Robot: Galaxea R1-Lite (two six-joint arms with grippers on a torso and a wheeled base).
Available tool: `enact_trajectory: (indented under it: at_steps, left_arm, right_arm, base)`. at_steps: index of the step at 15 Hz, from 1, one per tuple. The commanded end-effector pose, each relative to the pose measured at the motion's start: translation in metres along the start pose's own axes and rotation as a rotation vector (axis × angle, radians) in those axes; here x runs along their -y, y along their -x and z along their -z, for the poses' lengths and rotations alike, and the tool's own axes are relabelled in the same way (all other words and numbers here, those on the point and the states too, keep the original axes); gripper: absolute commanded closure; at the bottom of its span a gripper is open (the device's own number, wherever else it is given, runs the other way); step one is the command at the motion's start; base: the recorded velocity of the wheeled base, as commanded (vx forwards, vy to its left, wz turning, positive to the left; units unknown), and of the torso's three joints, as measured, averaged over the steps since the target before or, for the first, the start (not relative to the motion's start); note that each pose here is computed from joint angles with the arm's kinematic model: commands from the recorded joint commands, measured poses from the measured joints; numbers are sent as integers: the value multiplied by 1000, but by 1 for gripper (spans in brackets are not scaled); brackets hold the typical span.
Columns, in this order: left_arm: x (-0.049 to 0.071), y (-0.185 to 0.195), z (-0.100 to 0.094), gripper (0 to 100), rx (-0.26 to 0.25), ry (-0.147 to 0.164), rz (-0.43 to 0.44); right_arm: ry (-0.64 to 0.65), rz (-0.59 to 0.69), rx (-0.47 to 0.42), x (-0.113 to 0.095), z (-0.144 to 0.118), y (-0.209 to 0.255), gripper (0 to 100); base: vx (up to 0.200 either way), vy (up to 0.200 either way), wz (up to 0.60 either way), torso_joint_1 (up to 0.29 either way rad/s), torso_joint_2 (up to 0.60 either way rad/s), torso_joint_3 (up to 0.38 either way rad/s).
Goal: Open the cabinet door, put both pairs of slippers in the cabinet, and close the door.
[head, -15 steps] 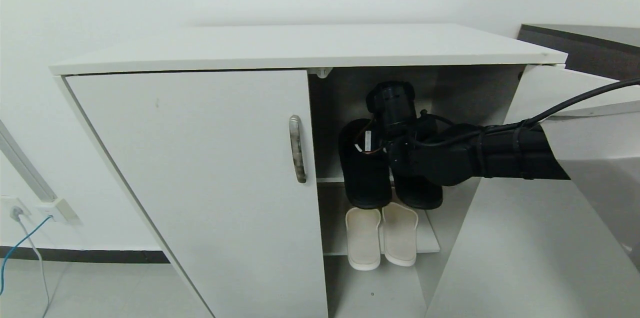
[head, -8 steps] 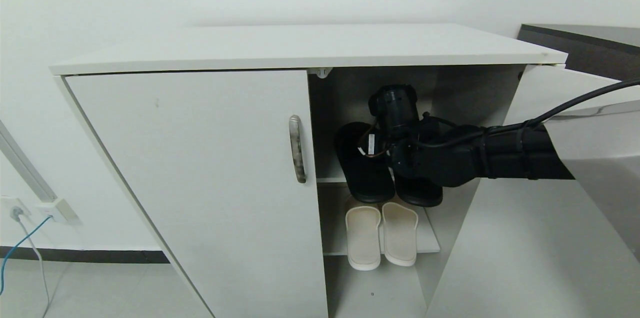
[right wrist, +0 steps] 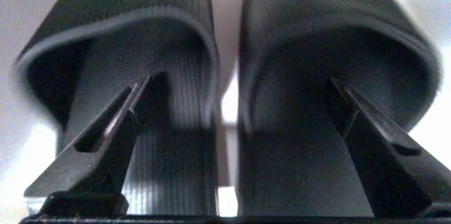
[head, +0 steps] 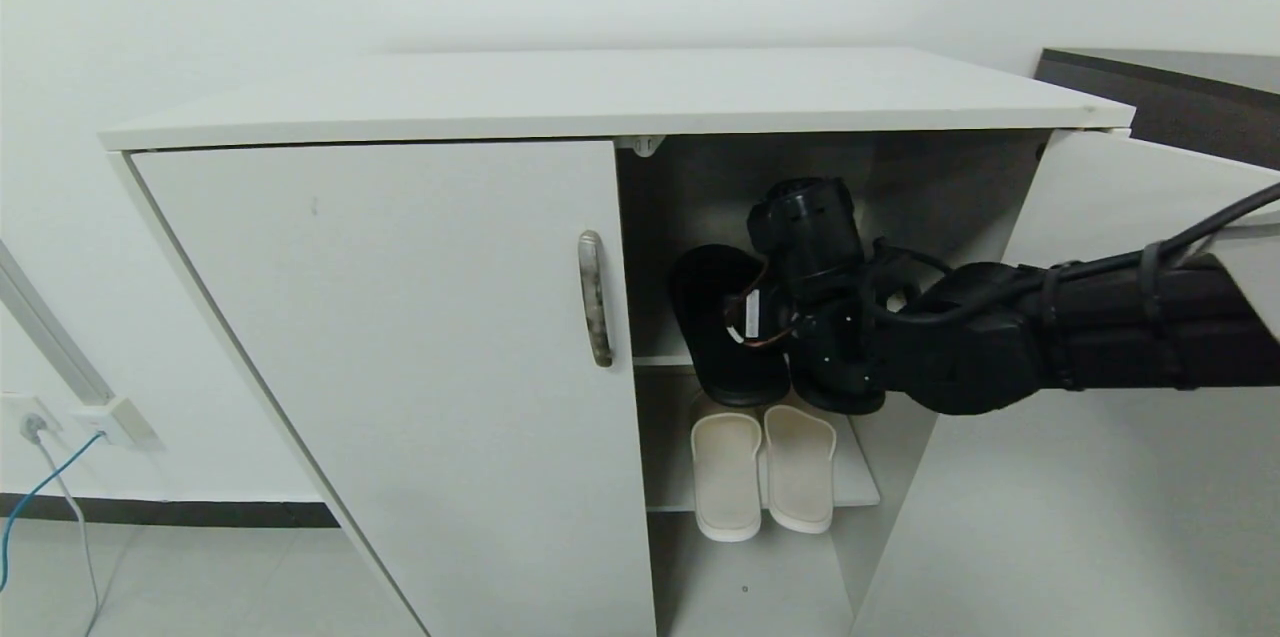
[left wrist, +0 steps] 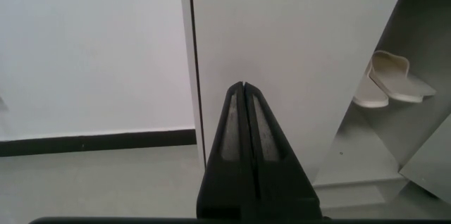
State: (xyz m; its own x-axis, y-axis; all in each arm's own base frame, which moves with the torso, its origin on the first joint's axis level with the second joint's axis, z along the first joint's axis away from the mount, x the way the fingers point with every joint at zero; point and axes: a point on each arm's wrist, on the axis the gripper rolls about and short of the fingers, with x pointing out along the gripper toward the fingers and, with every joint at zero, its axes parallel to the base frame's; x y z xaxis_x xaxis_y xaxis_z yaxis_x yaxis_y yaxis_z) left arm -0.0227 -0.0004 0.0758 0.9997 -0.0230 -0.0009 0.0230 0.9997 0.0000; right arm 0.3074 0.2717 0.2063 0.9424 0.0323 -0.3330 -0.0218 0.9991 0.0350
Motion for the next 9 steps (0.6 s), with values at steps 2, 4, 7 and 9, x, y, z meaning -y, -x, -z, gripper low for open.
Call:
enact_trajectory:
  at_steps: [2, 4, 7, 9]
  left_arm:
    - [0, 0, 0, 100, -1, 0, 0]
    - [0, 0, 0, 100, 1, 0, -2]
    - [0, 0, 0, 100, -1, 0, 0]
    - [0, 0, 0, 100, 1, 0, 0]
  right_arm:
    - [-16, -54, 29, 11, -7, 42, 0]
    - [-10, -107, 40, 19, 5, 70, 0]
    - [-1, -221, 26, 36, 25, 95, 0]
    - [17, -302, 44, 44, 32, 102, 0]
  base:
    - [0, 0, 0, 0, 0, 0]
    - [0, 0, 0, 0, 0, 0]
    - [0, 0, 0, 0, 0, 0]
    - [0, 0, 0, 0, 0, 0]
